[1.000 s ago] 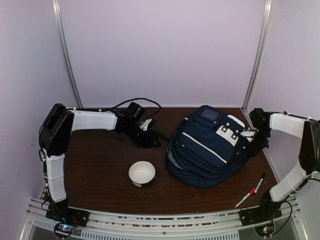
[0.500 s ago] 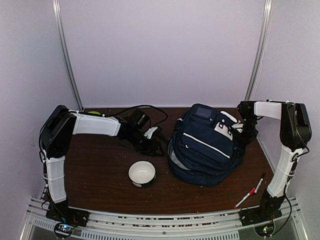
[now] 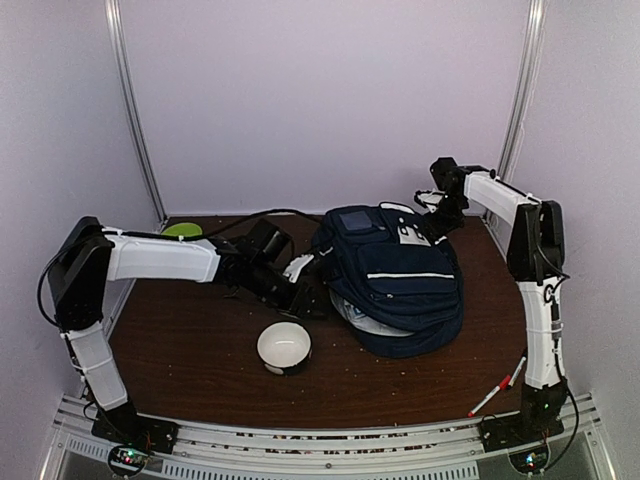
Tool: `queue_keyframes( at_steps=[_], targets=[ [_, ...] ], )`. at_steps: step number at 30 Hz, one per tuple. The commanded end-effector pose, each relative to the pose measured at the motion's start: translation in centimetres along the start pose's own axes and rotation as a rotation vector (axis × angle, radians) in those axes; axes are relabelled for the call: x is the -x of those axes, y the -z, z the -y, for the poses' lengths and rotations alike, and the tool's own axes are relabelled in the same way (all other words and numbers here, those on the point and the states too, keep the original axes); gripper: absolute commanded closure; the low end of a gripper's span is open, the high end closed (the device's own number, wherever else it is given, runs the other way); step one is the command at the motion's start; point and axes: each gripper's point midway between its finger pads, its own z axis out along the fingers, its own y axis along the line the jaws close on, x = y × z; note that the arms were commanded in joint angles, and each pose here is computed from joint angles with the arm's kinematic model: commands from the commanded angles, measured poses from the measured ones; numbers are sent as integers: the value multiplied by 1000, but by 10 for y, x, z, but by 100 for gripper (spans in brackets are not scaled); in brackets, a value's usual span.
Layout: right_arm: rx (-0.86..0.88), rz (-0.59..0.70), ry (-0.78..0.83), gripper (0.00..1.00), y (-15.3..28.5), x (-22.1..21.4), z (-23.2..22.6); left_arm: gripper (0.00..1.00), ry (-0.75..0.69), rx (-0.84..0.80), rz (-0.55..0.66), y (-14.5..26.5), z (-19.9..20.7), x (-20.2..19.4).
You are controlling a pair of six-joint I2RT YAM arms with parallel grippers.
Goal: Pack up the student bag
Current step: Adjust the student bag at the center of the board, then pick up the largest pocket of the bag from the student bag.
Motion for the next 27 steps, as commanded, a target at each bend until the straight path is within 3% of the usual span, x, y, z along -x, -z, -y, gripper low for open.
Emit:
queue_keyframes(
  at_steps=[1,7,10,13,17,21,24,27],
  targets=[
    [64,32,-31,55,26,3,-11,44,-119,125,66,30,-11,7],
    [84,118,-41,53,82,-24,-7,47,-320,354,127,57,-44,30],
    [149,165,-9,52,108,-40,-25,49,-419,364,173,52,-44,48],
    [256,200,33,53,130,-58,-51,59,-491,323,204,42,-40,63],
    [287,206,66,54,149,-85,-66,67,-485,313,222,34,-46,85],
    [271,150,32,57,144,-119,-61,57,-465,298,264,34,-41,104],
    [237,98,-7,58,129,-144,-40,51,-476,200,311,41,-13,116],
    [235,47,-39,55,113,-162,-20,45,-581,161,386,53,30,118]
  ],
)
